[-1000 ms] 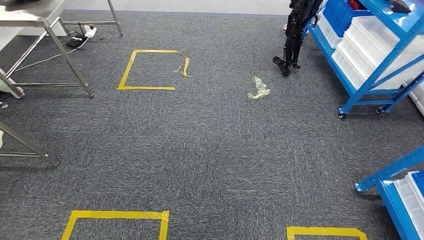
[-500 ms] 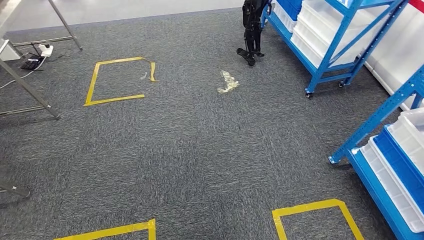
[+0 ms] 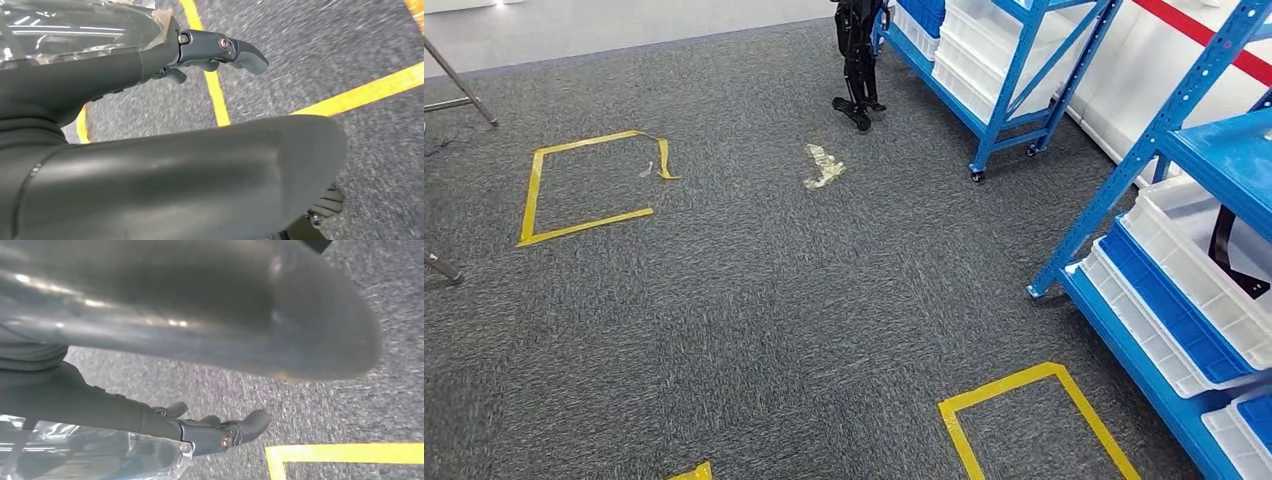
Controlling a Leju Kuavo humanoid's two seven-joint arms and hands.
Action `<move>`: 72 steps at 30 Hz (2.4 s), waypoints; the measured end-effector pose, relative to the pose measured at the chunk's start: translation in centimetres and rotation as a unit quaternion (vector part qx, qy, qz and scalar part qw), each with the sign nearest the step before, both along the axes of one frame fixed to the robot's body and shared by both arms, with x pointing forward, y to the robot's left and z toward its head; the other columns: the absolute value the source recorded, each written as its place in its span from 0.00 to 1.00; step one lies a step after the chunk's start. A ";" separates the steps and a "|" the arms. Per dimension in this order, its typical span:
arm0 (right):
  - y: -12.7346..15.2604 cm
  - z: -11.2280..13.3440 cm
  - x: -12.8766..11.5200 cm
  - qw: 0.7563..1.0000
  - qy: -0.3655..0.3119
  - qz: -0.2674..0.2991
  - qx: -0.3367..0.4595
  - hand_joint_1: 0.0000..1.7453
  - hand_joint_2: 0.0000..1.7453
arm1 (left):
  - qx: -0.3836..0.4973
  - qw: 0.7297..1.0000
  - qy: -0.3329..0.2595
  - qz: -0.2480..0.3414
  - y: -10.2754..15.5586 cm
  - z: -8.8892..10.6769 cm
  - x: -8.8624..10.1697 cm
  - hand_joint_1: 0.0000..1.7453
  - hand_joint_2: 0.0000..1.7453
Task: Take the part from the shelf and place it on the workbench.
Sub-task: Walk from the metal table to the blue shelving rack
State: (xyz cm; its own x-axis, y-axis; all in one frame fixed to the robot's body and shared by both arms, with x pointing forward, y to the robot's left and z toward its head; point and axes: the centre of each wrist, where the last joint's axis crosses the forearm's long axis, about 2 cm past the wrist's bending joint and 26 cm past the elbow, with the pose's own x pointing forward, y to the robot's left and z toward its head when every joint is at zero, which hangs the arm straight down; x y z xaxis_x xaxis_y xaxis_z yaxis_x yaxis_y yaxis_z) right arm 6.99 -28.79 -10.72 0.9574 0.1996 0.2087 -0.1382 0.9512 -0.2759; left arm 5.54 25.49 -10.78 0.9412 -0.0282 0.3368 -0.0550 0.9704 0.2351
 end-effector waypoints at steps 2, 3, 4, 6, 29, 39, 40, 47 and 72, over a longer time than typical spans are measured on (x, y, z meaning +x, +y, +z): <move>0.0 0.0 0.2 1.000 -0.002 0.000 0.000 0.00 0.00 | 0.000 1.000 0.001 0.000 0.0 0.0 -0.1 0.00 0.00; 0.0 0.0 0.2 1.000 -0.001 0.000 0.000 0.00 0.00 | 0.000 1.000 0.001 0.001 0.0 0.0 -0.1 0.00 0.00; 0.0 0.0 0.1 1.000 -0.001 0.000 0.000 0.00 0.00 | 0.000 1.000 0.001 0.001 0.0 0.0 -0.1 0.00 0.00; -0.1 0.0 0.1 1.000 0.000 -0.001 -0.001 0.00 0.00 | -0.001 1.000 0.001 0.001 0.0 0.0 -0.1 0.00 0.00; -0.1 0.0 -0.1 1.000 0.005 -0.006 0.001 0.00 0.00 | -0.002 1.000 0.008 0.001 -0.5 0.0 0.0 0.00 0.00; 0.0 0.0 0.0 1.000 0.005 -0.003 0.001 0.00 0.00 | 0.000 1.000 0.010 -0.001 -0.4 0.0 0.0 0.00 0.00; 0.1 0.0 0.1 1.000 0.004 -0.002 0.001 0.00 0.00 | 0.000 1.000 0.011 -0.001 -0.4 0.0 0.0 0.00 0.00; 0.0 0.1 0.4 1.000 0.002 0.002 0.000 0.00 0.00 | 0.000 1.000 0.011 0.000 -0.5 0.0 0.0 0.00 0.00; 0.1 0.1 0.4 1.000 0.004 0.003 0.001 0.00 0.00 | 0.002 1.000 0.010 -0.002 -0.5 0.1 0.1 0.00 0.00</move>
